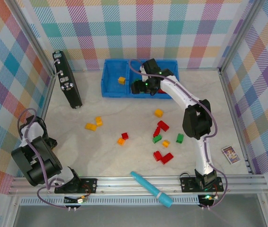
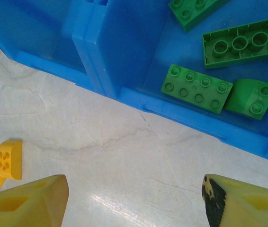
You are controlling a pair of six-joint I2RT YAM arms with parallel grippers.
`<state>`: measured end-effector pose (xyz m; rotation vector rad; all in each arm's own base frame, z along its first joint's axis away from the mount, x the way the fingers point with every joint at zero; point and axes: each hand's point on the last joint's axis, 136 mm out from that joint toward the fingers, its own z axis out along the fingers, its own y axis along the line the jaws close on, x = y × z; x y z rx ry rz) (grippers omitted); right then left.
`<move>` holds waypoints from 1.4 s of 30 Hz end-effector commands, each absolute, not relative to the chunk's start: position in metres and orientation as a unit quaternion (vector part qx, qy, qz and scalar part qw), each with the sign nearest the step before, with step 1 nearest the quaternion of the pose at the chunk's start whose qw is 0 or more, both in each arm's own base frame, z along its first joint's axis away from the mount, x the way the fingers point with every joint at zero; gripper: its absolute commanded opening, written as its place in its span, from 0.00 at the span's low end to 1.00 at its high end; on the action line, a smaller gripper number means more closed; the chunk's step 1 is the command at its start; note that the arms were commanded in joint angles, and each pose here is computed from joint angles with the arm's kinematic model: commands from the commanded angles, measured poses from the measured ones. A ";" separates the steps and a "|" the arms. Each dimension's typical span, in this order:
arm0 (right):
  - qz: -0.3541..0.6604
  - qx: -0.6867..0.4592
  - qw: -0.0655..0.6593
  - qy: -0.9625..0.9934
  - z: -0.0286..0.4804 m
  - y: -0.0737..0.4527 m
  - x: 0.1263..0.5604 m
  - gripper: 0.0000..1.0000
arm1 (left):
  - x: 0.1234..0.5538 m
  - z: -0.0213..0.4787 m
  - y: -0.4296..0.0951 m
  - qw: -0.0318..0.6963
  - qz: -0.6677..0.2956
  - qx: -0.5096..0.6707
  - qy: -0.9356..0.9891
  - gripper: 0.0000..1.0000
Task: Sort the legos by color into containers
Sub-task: Pick up the lego from the bottom-left of the table.
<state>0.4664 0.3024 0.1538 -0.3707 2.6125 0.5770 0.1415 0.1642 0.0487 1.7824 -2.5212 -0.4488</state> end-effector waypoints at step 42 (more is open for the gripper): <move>0.129 -0.125 0.268 0.947 0.186 0.250 0.450 0.76 | 0.203 0.157 0.076 -0.165 0.013 0.501 -0.849 0.24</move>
